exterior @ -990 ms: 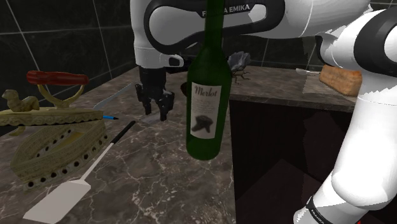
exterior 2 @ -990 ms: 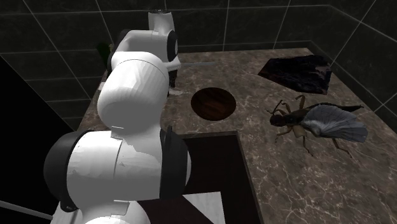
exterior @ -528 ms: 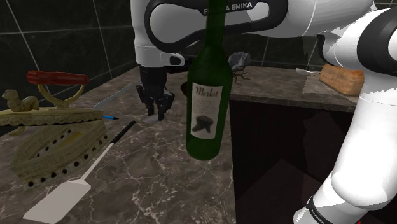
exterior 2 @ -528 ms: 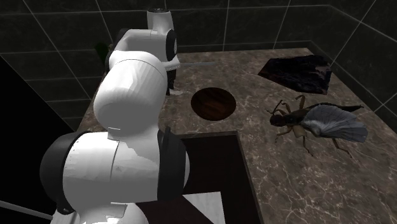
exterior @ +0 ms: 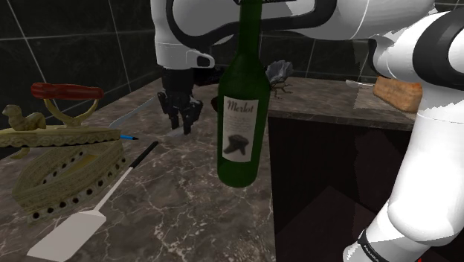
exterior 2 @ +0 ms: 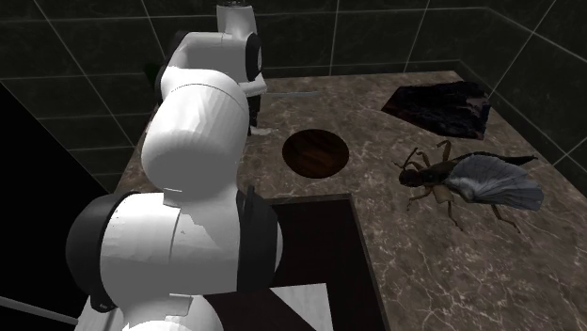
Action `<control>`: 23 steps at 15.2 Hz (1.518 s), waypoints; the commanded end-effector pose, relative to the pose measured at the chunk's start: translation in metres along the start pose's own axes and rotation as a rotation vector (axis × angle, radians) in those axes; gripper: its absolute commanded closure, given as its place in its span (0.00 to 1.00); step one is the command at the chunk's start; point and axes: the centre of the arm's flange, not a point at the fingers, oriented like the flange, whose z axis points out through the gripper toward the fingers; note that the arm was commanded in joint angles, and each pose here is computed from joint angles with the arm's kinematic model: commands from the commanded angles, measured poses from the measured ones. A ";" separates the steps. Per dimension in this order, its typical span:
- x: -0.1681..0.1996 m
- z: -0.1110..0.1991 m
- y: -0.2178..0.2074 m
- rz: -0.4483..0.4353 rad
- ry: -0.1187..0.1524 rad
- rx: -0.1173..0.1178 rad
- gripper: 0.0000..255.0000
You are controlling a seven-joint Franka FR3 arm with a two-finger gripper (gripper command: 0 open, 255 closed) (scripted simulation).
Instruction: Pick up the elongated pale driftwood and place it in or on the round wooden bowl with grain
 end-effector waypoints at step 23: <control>0.073 -0.099 0.021 0.000 0.000 0.000 1.00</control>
